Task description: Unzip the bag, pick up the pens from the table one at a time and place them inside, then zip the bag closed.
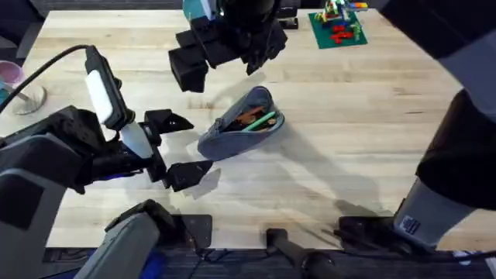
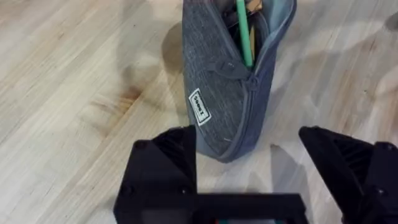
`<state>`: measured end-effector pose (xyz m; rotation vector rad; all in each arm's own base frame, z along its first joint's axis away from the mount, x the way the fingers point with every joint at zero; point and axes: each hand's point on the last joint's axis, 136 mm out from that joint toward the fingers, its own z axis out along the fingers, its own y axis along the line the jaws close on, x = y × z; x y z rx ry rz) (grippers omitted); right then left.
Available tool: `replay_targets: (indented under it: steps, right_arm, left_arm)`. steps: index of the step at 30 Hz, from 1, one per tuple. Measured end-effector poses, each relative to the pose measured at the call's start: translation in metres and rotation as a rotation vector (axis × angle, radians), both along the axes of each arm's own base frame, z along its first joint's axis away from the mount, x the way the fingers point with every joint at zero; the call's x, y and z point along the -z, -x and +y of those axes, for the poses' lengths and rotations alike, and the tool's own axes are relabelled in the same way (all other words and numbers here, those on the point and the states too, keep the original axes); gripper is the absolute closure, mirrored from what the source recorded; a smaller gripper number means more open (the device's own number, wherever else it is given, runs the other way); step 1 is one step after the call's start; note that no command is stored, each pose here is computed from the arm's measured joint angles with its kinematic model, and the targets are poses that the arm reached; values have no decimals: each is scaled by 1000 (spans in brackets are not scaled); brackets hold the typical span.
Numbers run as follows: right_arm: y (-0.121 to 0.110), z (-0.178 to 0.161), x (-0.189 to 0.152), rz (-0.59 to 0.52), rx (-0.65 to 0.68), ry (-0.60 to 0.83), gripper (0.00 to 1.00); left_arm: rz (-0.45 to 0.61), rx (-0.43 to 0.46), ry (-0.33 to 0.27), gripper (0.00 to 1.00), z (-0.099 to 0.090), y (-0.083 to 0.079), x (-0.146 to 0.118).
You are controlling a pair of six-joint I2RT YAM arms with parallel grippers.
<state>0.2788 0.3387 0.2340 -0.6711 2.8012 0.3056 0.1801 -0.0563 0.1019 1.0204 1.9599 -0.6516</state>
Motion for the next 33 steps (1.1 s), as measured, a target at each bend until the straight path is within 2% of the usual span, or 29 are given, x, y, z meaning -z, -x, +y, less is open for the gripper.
replay_targets:
  steps: [8, 21, 33]
  right_arm:
    - [16, 5, -6, 36, 74, -12, 5]
    - [24, 11, -5, 20, 104, 3, 4]
    - [19, 22, 34, 75, 175, 69, 3]
  left_arm:
    - [0, 0, -1, 5, 0, 0, 0]
    - [0, 0, -1, 5, 0, 0, 0]
    - [0, 0, -1, 5, 0, 0, 0]
